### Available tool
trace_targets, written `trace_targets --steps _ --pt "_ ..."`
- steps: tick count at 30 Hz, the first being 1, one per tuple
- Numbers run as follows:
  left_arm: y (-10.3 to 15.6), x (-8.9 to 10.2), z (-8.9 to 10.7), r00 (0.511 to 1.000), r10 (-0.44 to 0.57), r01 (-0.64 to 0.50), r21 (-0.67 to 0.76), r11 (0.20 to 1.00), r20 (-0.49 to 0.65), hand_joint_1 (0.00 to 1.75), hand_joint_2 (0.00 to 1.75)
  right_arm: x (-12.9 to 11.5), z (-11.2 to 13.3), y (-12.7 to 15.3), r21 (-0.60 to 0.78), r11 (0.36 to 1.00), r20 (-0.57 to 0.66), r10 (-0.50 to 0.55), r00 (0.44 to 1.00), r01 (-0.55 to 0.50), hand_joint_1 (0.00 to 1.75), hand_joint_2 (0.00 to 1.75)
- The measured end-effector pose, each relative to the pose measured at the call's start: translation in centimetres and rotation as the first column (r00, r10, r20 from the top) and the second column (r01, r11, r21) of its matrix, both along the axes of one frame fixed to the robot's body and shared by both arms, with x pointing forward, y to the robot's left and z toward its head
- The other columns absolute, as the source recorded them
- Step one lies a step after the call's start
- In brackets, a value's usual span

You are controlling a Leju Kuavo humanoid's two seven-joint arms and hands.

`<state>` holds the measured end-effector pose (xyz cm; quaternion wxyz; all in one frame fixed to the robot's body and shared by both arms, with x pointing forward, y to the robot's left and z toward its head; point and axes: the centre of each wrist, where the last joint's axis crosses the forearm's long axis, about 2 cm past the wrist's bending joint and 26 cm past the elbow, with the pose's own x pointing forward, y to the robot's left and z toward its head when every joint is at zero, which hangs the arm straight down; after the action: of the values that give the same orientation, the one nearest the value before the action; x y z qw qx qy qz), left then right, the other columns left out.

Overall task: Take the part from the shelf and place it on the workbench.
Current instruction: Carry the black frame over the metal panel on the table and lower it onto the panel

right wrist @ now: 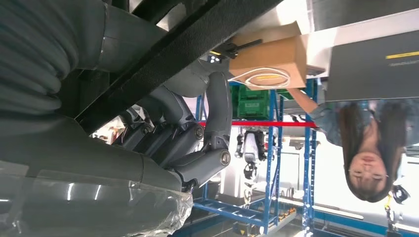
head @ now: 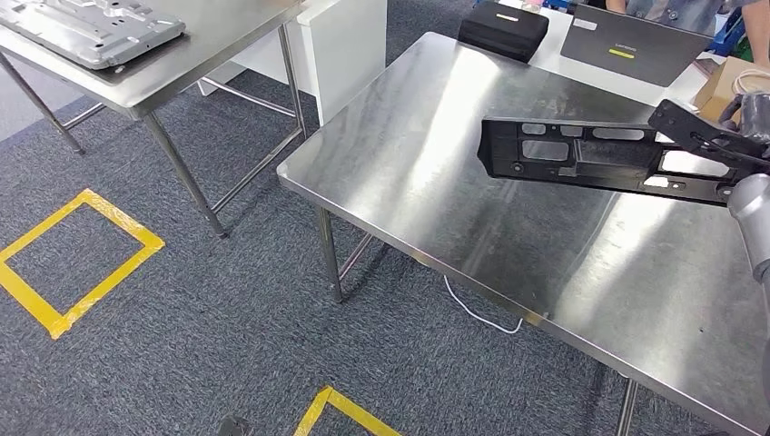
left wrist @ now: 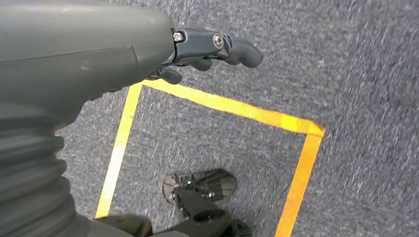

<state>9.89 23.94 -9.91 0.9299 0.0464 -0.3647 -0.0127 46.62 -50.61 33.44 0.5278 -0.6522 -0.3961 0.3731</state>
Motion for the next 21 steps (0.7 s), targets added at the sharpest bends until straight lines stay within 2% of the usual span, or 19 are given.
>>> trace_targets --steps 13,21 --pt "0.1 0.1 0.0 1.000 0.003 -0.003 0.003 1.000 0.000 0.00 1.75 -0.2 -0.5 -0.2 0.000 1.000 -0.020 -0.011 1.000 0.011 1.75 1.75" --pt "0.6 -0.3 -0.1 1.000 0.007 -0.007 0.013 1.000 -0.005 0.00 1.75 -0.1 -2.3 0.7 0.007 1.000 -0.055 0.004 0.998 -0.004 1.75 1.75"
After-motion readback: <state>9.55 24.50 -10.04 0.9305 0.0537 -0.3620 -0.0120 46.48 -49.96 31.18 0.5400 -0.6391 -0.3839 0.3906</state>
